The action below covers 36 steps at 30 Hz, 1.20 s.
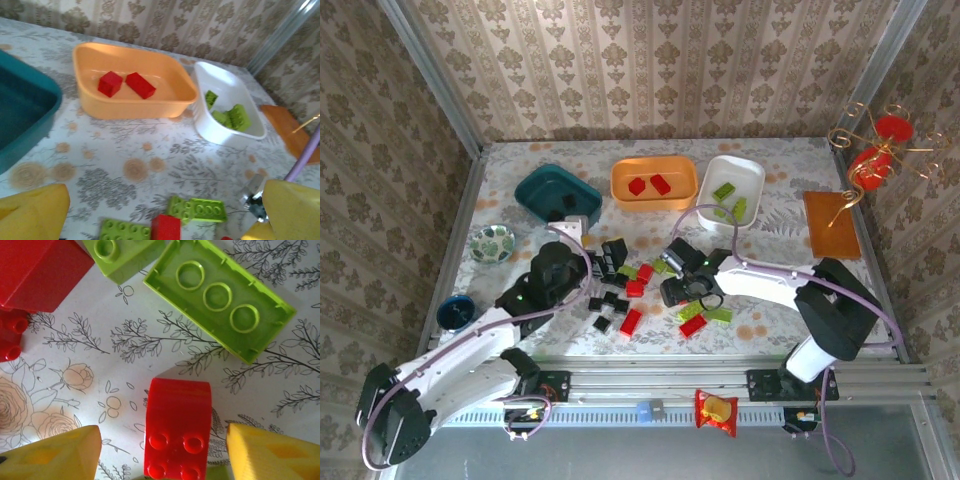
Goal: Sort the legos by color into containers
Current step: Pick up the lego from the bottom-center of the table, then place the lego in the container.
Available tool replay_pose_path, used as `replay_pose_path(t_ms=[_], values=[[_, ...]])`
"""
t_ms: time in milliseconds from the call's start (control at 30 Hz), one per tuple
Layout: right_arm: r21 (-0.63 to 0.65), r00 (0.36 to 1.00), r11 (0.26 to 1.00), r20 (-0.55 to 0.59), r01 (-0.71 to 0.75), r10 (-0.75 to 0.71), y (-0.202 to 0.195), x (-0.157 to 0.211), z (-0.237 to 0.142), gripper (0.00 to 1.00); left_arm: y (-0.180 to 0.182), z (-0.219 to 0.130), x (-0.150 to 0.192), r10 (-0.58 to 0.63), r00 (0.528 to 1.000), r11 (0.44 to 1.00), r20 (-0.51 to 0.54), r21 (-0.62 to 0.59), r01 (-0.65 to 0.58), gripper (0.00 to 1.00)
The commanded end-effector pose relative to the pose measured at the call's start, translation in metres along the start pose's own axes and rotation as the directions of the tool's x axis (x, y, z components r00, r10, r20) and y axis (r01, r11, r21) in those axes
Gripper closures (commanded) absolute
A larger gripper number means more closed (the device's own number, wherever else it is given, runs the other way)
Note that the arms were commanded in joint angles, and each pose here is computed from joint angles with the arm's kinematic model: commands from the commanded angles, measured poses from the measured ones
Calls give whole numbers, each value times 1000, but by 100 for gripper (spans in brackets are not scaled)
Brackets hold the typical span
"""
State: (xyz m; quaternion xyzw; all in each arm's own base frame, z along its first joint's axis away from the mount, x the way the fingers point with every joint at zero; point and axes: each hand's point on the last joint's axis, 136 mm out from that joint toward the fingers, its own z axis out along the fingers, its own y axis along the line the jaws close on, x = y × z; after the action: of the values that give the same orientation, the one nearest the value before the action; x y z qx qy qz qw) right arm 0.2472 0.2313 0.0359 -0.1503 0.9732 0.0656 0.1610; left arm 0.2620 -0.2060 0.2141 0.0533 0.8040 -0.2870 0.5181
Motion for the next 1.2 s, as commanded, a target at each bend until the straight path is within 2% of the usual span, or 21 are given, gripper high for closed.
replay_pose_path(t_ms=[0,133,267,367,567,700,833,933,1033,1167], values=[[73,1000,997,8,-3,2,-8,-7,-1,37,15,-5,2,54,999,995,-9,-84,-54,0],[101,1000,995,-15,25,-24,-7,-3,4,47,17,-8,2,58,998,994,-4,-89,-59,0],[119,998,992,-58,40,-33,-7,8,13,48,19,-14,-3,69,997,993,25,-94,-66,0],[127,996,990,-80,54,-44,-7,14,18,53,20,-17,-6,84,996,991,32,-103,-80,0],[76,998,995,-12,66,-66,4,-1,8,73,25,-19,-4,95,995,988,19,-127,-92,0],[-6,989,996,119,93,-92,22,-36,-26,78,31,-21,2,103,995,984,-5,-148,-102,0],[-83,956,993,289,80,-53,30,-100,-71,78,35,-25,9,88,996,984,-15,-153,-90,0],[-102,932,994,362,50,-9,25,-148,-87,78,36,-26,13,79,996,985,-30,-152,-83,0],[-110,916,994,398,-8,52,12,-193,-82,78,38,-26,20,75,995,983,-72,-160,-86,0],[-86,903,992,413,-87,115,-7,-246,-55,78,36,-28,31,61,991,987,-120,-143,-78,0]])
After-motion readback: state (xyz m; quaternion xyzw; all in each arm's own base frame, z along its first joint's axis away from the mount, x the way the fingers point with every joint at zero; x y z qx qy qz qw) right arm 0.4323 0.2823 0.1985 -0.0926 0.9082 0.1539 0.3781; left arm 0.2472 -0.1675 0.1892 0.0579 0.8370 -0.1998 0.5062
